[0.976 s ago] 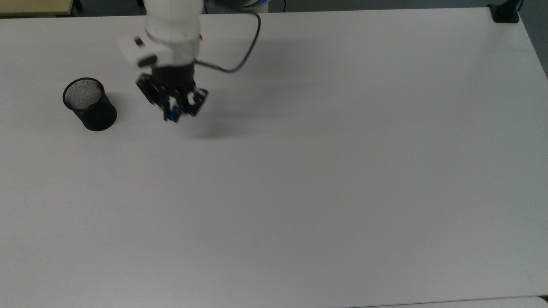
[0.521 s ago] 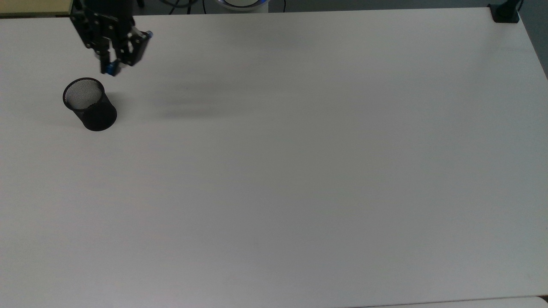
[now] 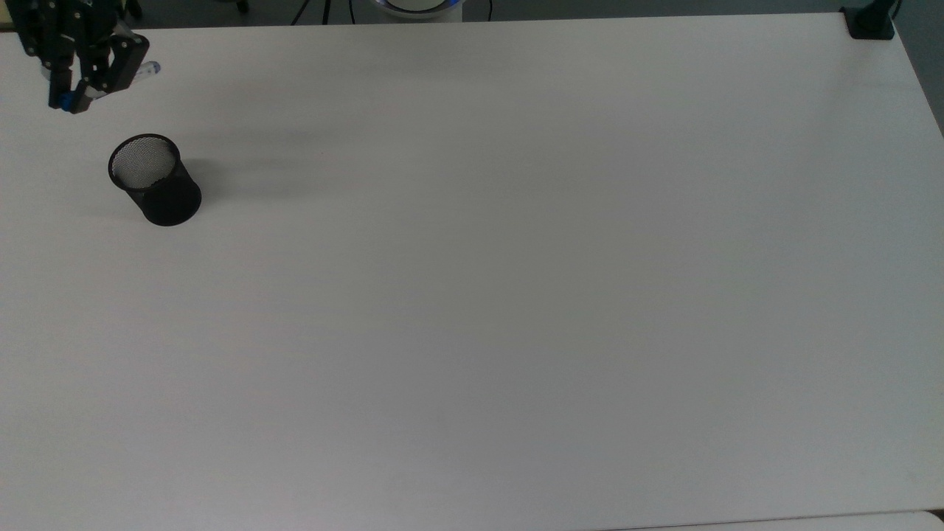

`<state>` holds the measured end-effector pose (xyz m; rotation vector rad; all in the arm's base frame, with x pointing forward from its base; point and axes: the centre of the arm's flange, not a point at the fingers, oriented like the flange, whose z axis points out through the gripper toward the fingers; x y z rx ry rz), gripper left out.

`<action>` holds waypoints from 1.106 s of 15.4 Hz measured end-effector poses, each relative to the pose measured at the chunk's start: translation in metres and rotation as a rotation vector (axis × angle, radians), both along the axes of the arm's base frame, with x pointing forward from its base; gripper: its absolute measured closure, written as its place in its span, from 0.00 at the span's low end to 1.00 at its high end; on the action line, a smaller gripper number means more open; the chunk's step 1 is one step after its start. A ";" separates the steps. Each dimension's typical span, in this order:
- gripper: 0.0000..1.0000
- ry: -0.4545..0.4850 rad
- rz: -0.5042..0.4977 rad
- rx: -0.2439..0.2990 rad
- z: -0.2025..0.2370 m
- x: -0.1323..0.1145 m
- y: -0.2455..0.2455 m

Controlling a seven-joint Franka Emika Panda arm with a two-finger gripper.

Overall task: Insert the marker
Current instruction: 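Carry the marker upright over the black mesh pen cup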

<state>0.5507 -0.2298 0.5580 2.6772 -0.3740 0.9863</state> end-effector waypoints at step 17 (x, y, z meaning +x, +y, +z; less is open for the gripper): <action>0.80 -0.176 0.152 -0.179 -0.135 -0.019 -0.023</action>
